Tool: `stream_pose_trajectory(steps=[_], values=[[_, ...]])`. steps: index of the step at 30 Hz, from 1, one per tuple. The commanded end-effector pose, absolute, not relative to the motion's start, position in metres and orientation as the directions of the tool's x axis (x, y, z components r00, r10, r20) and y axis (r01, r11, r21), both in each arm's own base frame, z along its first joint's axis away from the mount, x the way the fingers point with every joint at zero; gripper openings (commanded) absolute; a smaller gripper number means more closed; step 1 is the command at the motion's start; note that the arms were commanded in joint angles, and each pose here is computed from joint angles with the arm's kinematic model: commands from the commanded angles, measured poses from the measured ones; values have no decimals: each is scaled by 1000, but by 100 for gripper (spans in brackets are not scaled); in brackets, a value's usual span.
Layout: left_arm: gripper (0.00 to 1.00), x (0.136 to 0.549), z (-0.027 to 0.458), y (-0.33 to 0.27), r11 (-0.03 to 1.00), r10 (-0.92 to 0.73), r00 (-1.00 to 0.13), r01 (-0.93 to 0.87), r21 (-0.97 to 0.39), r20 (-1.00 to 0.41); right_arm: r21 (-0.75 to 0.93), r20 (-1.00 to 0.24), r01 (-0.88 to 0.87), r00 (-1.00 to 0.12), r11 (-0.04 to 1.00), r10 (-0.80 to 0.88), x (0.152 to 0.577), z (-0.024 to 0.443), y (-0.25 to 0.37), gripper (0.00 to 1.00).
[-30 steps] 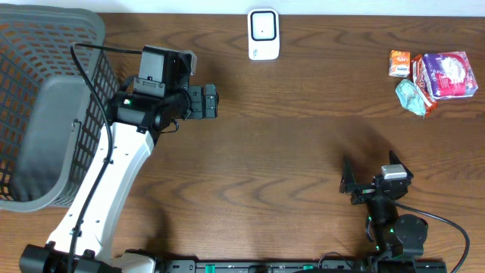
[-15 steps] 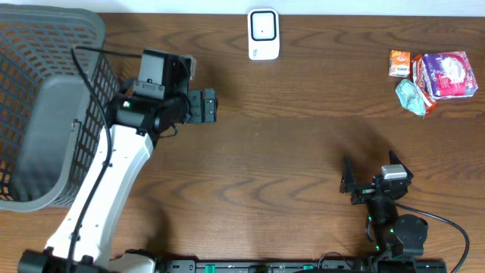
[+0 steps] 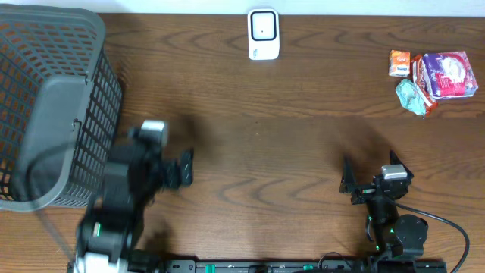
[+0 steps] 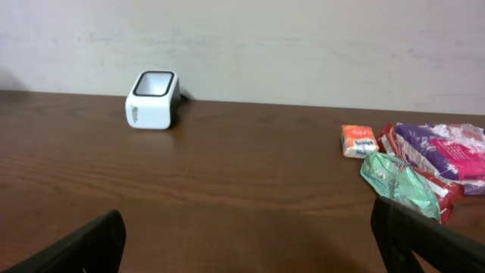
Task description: Scan the item barcode
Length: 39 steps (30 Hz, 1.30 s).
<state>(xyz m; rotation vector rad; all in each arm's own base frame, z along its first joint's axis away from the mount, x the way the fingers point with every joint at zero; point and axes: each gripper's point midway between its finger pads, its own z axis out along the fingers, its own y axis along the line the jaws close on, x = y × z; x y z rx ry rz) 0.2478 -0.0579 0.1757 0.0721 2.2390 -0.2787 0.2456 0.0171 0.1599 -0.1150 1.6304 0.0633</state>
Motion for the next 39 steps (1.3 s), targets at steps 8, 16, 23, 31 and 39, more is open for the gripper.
stream_pose_trajectory(steps=[8, 16, 23, 31, 39], values=[[98, 222, 168, -37, 984, -57, -387, 135, -117, -920, -41, -997, -118, -57, 992, -48, 245, 160, 18, 99], [98, 242, 171, -25, 990, -89, -181, 90, -107, -980, -41, -997, -118, -58, 992, -48, 245, 159, 18, 99], [98, 251, 176, -15, 992, -103, -29, 65, -104, -994, -41, -997, -118, -57, 992, -48, 245, 160, 18, 99], [98, 247, 179, -7, 997, -70, 16, 29, -69, -997, -41, -997, -118, -57, 992, -48, 245, 160, 18, 99], [98, 244, 138, -6, 999, -38, -150, 20, -41, -988, -41, -997, -118, -58, 992, -48, 245, 159, 18, 99]])
